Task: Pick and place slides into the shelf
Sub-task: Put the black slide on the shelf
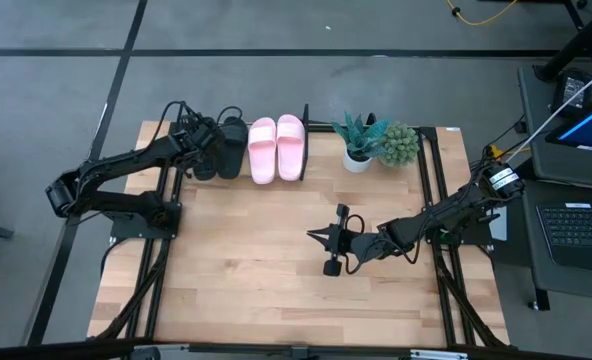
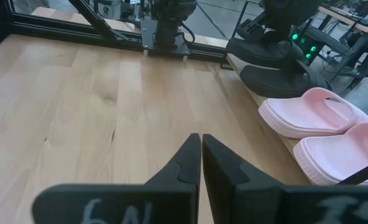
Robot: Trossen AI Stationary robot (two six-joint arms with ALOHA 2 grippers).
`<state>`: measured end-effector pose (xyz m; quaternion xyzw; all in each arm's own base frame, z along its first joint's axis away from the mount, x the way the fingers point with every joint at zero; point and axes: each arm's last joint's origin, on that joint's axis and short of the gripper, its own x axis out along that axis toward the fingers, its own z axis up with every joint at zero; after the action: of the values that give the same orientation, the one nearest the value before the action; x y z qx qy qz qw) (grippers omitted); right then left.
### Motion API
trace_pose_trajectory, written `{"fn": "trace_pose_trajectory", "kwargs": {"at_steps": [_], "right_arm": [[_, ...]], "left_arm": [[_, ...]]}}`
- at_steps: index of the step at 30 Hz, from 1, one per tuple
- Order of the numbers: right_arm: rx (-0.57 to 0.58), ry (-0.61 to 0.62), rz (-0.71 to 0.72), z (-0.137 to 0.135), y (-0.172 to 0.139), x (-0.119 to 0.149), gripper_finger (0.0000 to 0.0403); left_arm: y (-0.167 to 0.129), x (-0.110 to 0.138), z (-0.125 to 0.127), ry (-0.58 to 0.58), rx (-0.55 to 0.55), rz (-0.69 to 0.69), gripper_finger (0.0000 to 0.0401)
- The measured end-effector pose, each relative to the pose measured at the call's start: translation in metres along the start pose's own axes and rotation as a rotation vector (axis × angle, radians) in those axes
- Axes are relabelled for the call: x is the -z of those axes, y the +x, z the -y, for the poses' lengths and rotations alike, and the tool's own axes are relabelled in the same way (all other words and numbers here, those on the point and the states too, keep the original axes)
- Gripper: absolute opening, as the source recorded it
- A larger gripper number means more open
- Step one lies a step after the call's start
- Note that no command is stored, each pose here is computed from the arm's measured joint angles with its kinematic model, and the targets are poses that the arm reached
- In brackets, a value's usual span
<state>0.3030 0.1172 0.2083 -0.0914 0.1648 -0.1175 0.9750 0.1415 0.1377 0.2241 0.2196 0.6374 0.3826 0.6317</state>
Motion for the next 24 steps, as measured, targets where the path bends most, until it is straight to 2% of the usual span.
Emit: {"fn": "trace_pose_trajectory", "kwargs": {"at_steps": [8,16,24], "right_arm": [[0.000,0.000,0.000,0.000,0.000,0.000,0.0019],[0.000,0.000,0.000,0.000,0.000,0.000,0.0019],[0.000,0.000,0.000,0.000,0.000,0.000,0.0019]], "left_arm": [[0.010,-0.001,-0.004,-0.034,0.013,-0.003,0.0000],[0.022,-0.004,0.001,-0.005,0.044,-0.055,0.0000],[0.024,-0.006,0.003,-0.006,0.088,-0.024,0.0000]]}}
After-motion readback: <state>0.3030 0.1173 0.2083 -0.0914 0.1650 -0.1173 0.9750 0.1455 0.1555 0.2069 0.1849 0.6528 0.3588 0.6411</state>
